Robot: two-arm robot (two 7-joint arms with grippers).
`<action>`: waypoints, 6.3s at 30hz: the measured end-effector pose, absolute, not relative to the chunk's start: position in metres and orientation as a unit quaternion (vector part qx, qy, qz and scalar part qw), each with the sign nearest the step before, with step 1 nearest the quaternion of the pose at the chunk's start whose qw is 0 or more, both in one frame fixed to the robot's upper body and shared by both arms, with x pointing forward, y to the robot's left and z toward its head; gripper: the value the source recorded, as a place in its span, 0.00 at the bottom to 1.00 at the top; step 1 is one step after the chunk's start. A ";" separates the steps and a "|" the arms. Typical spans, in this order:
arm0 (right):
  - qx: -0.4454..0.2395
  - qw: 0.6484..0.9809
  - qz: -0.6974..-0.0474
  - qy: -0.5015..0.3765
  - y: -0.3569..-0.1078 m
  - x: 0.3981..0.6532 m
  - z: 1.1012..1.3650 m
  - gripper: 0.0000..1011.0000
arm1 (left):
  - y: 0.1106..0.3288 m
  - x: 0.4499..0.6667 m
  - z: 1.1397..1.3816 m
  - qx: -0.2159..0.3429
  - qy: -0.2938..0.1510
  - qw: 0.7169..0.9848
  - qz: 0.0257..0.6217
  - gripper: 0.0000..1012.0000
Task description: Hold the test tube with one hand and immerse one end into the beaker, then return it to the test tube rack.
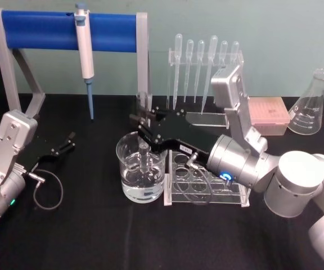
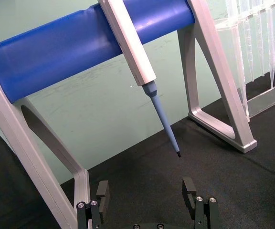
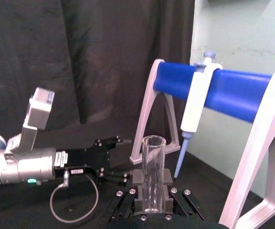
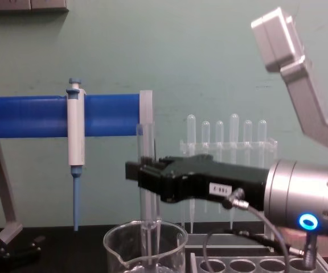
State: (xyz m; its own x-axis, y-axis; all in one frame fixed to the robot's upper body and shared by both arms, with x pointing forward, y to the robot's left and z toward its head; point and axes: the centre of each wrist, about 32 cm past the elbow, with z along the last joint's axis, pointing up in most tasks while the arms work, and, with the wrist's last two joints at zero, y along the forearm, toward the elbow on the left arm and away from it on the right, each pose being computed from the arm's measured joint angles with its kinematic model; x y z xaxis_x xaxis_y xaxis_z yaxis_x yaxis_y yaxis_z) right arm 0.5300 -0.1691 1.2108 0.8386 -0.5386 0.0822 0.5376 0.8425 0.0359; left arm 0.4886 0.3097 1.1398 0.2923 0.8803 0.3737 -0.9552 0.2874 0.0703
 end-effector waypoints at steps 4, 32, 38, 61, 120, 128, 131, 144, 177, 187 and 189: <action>0.008 0.959 -0.279 -0.040 -0.168 0.531 1.198 0.22 | 0.310 0.489 1.140 0.141 -0.132 0.791 0.580 0.99; 0.001 0.959 -0.281 -0.029 -0.167 0.530 1.183 0.22 | 0.310 0.489 1.140 0.141 -0.132 0.791 0.580 0.99; 0.001 0.959 -0.281 -0.029 -0.168 0.530 1.183 0.22 | 0.310 0.489 1.140 0.141 -0.132 0.791 0.580 0.99; 0.002 0.959 -0.282 -0.029 -0.168 0.530 1.183 0.22 | 0.310 0.489 1.140 0.141 -0.132 0.791 0.580 0.99; 0.002 0.959 -0.282 -0.029 -0.168 0.530 1.183 0.22 | 0.310 0.489 1.140 0.141 -0.132 0.791 0.580 0.99; 0.002 0.959 -0.282 -0.029 -0.168 0.530 1.183 0.22 | 0.310 0.489 1.140 0.141 -0.132 0.791 0.580 0.99; 0.002 0.959 -0.282 -0.029 -0.168 0.530 1.183 0.22 | 0.310 0.489 1.140 0.141 -0.132 0.791 0.580 0.99; 0.002 0.959 -0.282 -0.029 -0.168 0.530 1.183 0.22 | 0.310 0.489 1.140 0.141 -0.132 0.791 0.580 0.99; 0.002 0.959 -0.282 -0.029 -0.168 0.530 1.183 0.22 | 0.310 0.489 1.140 0.141 -0.132 0.791 0.580 0.99; 0.002 0.959 -0.282 -0.029 -0.168 0.530 1.183 0.22 | 0.310 0.489 1.140 0.141 -0.132 0.791 0.580 0.99; 0.002 0.959 -0.282 -0.029 -0.168 0.530 1.183 0.22 | 0.310 0.489 1.140 0.141 -0.132 0.791 0.580 0.99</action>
